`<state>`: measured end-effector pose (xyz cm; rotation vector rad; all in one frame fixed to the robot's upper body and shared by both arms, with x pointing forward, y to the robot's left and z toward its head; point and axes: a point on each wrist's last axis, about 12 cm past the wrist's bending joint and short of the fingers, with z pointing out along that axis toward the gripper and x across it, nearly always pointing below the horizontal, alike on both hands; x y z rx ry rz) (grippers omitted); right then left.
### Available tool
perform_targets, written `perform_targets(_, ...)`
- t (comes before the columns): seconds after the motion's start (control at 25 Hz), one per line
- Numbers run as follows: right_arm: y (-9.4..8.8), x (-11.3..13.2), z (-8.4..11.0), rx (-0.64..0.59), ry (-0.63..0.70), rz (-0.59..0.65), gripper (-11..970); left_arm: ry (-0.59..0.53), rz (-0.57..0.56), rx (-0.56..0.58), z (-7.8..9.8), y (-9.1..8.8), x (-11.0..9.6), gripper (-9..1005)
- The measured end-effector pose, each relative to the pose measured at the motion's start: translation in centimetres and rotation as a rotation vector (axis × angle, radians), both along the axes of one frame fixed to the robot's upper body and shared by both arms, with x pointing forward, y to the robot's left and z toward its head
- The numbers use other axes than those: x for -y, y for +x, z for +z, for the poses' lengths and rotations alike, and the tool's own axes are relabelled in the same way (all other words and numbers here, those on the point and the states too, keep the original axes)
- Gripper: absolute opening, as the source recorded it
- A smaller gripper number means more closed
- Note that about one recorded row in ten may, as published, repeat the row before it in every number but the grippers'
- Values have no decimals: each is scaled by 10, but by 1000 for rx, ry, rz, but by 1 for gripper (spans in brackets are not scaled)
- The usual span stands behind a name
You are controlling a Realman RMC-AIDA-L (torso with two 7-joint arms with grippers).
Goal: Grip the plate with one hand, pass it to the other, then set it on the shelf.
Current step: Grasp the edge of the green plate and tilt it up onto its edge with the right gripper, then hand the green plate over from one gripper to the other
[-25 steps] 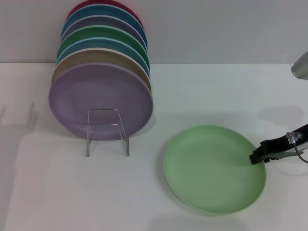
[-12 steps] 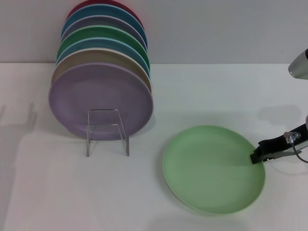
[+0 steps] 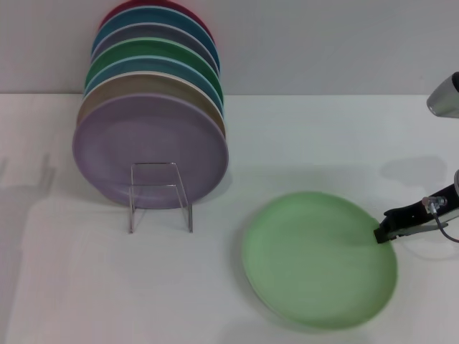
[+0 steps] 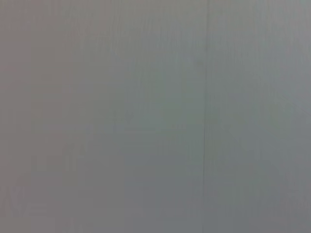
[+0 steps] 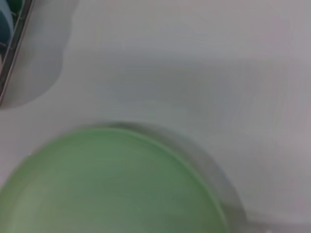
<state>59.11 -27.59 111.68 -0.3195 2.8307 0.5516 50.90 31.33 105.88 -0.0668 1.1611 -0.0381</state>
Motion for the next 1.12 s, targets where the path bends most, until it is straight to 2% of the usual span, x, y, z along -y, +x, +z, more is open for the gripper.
perform_targets(0.32,3,1,4,48,-10,1,16,-2,0,0,0,0,0,740)
perform_targets(0.52,4,4,18,151,-21,2,16,-3,-1,3,0,-1,0,740)
perform_targets(0.56,4,7,26,196,-30,1,16,-3,-2,7,0,-2,0,740)
perform_targets(1.12,11,19,60,389,-134,-6,16,-4,-1,18,0,-5,-1,739)
